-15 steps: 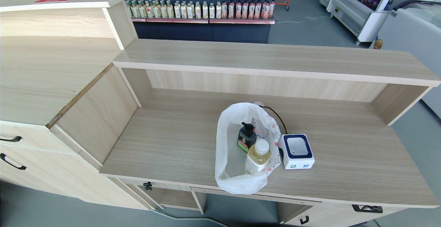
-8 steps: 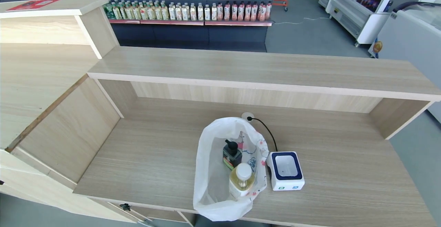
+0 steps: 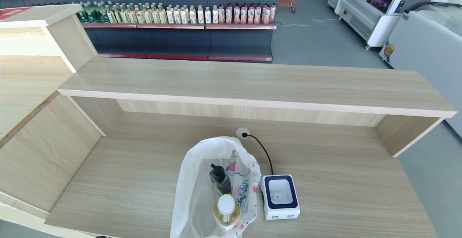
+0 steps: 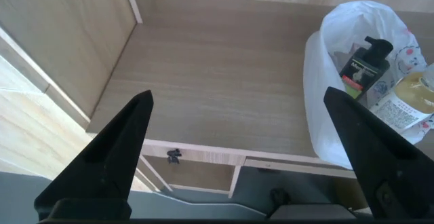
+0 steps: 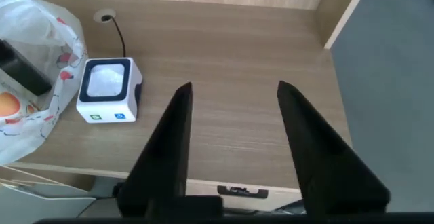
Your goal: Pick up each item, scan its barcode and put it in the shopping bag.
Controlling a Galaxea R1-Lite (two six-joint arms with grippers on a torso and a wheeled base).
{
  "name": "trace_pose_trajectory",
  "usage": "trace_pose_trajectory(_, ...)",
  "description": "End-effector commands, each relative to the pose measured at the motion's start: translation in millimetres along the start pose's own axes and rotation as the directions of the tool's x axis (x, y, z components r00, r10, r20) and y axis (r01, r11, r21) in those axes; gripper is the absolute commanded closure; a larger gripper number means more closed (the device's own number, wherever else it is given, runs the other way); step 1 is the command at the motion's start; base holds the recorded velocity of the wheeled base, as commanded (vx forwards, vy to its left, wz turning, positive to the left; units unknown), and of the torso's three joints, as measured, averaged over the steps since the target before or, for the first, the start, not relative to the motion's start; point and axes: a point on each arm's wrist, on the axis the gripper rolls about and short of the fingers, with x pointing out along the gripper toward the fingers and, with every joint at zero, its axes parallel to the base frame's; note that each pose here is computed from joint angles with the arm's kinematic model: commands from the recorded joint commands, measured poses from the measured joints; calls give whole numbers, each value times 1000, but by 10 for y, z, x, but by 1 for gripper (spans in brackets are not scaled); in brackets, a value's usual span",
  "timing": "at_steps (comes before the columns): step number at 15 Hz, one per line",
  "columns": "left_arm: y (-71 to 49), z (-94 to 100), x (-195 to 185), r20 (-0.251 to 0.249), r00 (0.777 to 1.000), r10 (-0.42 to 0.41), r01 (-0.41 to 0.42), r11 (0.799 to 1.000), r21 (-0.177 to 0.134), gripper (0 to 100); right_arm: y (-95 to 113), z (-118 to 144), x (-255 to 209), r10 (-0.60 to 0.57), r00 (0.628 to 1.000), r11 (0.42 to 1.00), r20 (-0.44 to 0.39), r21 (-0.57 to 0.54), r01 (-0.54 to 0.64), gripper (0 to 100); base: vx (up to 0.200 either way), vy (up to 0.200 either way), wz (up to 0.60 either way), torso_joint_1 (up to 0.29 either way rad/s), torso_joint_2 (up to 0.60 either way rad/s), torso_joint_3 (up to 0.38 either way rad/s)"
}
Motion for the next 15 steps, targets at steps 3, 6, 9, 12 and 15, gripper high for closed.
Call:
trace_pose_trajectory(3, 0, 2, -1, 1, 1000, 1, -1, 1000, 0, 0, 0, 0, 2, 0, 1000, 1000, -3, 2, 0, 100, 0, 0, 0, 0, 0, 0)
trace_pose_trajectory(6, 0, 2, -1, 1, 1000, 1, -1, 1000, 0, 0, 0, 0, 2, 0, 1000, 1000, -3, 2, 0, 100, 0, 0, 0, 0, 0, 0)
trace_pose_trajectory(9, 0, 2, -1, 1, 1000, 1, -1, 1000, 0, 0, 0, 0, 2, 0, 1000, 1000, -3, 2, 0, 100, 0, 0, 0, 0, 0, 0)
trace_pose_trajectory(12, 0, 2, -1, 1, 1000, 1, -1, 1000, 0, 0, 0, 0, 2, -2, 1000, 1000, -3, 2, 2, 100, 0, 0, 0, 0, 0, 0)
trace_pose_trajectory(15, 0, 2, -1, 1, 1000, 1, -1, 1000, 0, 0, 0, 0, 2, -2, 1000, 1000, -3, 1, 2, 100, 0, 0, 0, 0, 0, 0)
